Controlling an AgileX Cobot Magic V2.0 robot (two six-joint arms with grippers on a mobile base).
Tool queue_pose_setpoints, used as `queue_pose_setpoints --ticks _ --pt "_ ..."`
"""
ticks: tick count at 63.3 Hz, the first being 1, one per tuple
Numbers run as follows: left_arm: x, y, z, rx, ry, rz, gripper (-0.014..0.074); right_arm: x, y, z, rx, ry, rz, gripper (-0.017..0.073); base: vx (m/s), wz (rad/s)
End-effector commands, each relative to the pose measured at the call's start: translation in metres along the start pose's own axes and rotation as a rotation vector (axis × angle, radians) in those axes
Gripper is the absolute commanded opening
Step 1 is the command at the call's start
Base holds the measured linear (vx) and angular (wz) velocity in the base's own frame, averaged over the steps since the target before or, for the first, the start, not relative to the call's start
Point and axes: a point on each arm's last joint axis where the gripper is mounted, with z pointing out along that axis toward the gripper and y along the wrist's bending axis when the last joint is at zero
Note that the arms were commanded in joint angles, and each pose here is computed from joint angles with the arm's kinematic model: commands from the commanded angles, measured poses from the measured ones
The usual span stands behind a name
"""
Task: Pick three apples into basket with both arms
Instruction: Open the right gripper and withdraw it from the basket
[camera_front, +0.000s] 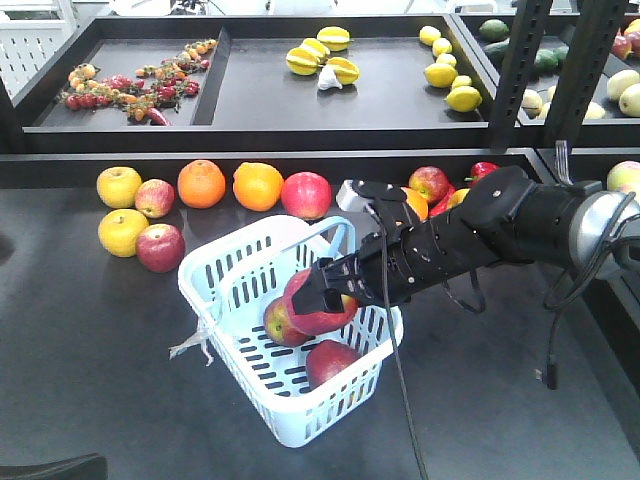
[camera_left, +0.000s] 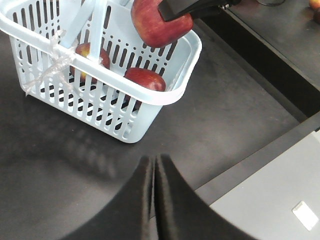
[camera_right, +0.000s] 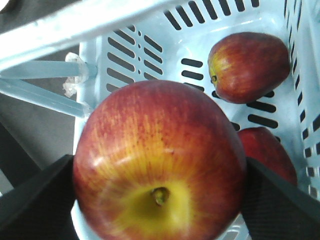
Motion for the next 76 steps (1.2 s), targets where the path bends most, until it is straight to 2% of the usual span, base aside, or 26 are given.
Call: queue_pose_setpoints --ticks 1,10,16,22,38,46,55,59,66,76 --pt "-0.013 -0.003 -0.003 0.001 -0.072 -0.012 -0.0006 -0.019 0.015 -0.022 -0.02 -0.091 -0.045 0.0578 0.0 0.0" --pt "-0.013 -0.003 -0.003 0.001 -0.072 -0.012 -0.0006 -0.027 0.018 -0.027 -0.017 -0.112 -0.069 0.0458 0.0 0.0" --pt "-0.013 -0.003 -0.003 0.001 -0.072 -0.012 -0.0006 -0.028 0.018 -0.028 -0.015 -0.118 -0.076 0.044 0.0 0.0" --pt "-0.013 -0.003 -0.003 0.001 -0.072 -0.012 -0.0006 -0.028 0.018 -0.028 -0.011 -0.115 -0.082 0.0487 0.0 0.0" --pt "-0.013 -0.003 -0.003 0.001 -0.072 -0.012 -0.0006 -0.028 0.017 -0.028 0.004 -0.105 -0.101 0.0703 0.0 0.0" --pt "-0.013 -0.003 -0.003 0.001 -0.072 -0.012 -0.0006 -0.027 0.016 -0.028 0.017 -0.095 -0.117 0.0721 0.0 0.0" --pt "-0.013 -0.003 -0.003 0.001 -0.072 -0.012 -0.0006 -0.026 0.016 -0.028 0.008 -0.085 -0.118 0.0689 0.0 0.0" --pt "-0.013 -0.003 -0.003 0.001 -0.072 -0.012 -0.0006 -0.025 0.018 -0.03 0.0 -0.077 -0.117 0.0634 0.0 0.0" --pt "-0.013 -0.003 -0.003 0.001 -0.072 -0.012 -0.0006 -0.022 0.027 -0.039 -0.029 -0.052 -0.137 0.0446 0.0 0.0" --pt "-0.013 -0.003 -0.003 0.001 -0.072 -0.012 -0.0006 -0.012 0.043 -0.063 -0.057 0.032 -0.232 0.0007 0.0 0.0"
